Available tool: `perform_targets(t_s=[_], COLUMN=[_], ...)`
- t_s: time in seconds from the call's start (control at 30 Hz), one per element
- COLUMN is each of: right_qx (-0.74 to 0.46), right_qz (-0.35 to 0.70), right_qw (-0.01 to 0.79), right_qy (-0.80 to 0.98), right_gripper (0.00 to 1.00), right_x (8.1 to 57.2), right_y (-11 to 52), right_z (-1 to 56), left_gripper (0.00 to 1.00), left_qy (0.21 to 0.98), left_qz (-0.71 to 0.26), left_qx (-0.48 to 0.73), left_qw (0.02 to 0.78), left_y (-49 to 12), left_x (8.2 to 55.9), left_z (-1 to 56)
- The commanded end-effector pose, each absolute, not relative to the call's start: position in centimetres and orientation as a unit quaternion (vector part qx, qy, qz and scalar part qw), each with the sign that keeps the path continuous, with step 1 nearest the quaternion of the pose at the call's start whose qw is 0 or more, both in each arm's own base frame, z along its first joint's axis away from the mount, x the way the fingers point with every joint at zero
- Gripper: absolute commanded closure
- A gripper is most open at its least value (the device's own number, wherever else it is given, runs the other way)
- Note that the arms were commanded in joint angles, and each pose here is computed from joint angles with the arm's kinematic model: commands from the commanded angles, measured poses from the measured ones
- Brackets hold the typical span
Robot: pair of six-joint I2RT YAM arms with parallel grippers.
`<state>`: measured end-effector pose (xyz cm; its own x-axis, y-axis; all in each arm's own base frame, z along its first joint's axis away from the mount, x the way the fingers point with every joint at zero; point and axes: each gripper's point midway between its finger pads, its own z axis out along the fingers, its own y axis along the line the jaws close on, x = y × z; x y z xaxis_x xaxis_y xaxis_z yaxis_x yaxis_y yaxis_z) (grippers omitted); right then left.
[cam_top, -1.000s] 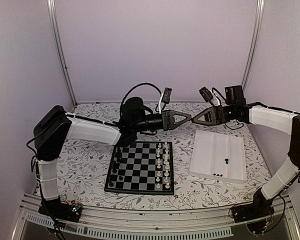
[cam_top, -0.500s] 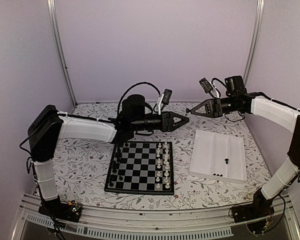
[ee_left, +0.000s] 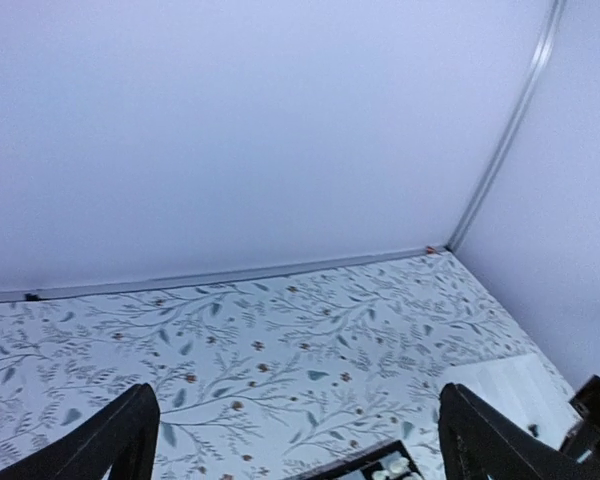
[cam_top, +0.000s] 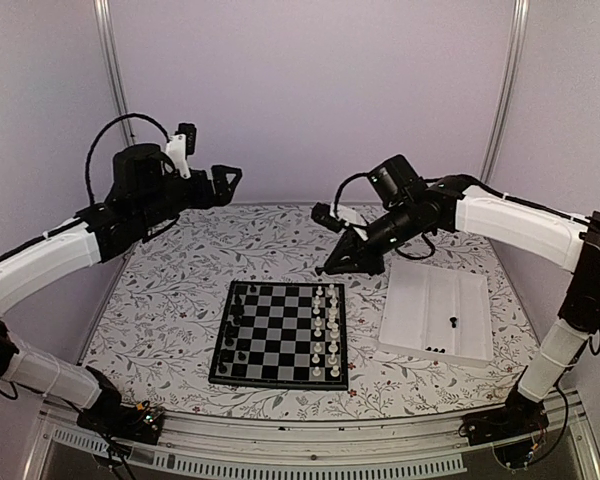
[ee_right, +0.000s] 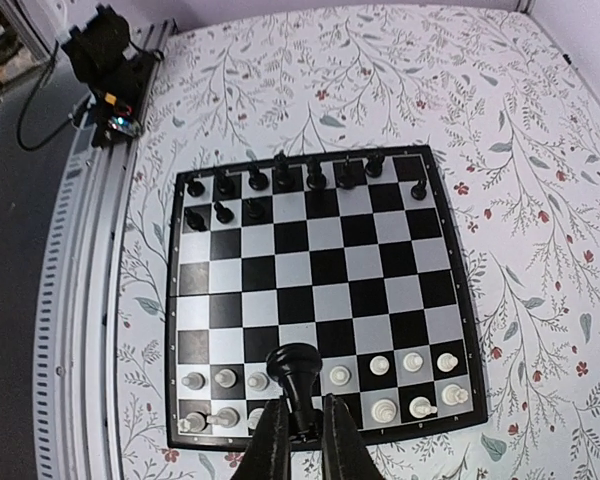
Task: Set up the chess pieces on the board
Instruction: Place the chess piece on the chessboard.
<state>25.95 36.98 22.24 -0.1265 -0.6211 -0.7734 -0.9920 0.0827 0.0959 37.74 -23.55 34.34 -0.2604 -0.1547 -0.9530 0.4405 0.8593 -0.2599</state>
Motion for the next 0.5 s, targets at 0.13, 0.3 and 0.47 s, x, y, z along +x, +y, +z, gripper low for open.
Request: perform_targets(t_s=[0.13,0.3,0.47], right_qx=[-0.685,-0.716,-0.732], right_qz=[0.171,0.118,0.089], right_qw=[0.219,0.185,0.151], right_qy=[0.674,0.663,0.658], right_gripper=[0.96,0.96,0.95], right_x=[25.8,25.3,24.7], right_y=[40.5,42.8,43.8], right_z=[14.6,11.2,7.8], left_gripper=[0.01,0.08,0.12], left_qy=[0.745,0.754,0.762], left_qz=[-0.123,-0.118,-0.124], left_qx=[0.055,0.097,0.111], left_qw=[0.653,0.638,0.626], left_y=[-15.0,-15.9,-16.4], left_x=[36.2,36.5,36.7], left_z=[32.0,31.6,31.3])
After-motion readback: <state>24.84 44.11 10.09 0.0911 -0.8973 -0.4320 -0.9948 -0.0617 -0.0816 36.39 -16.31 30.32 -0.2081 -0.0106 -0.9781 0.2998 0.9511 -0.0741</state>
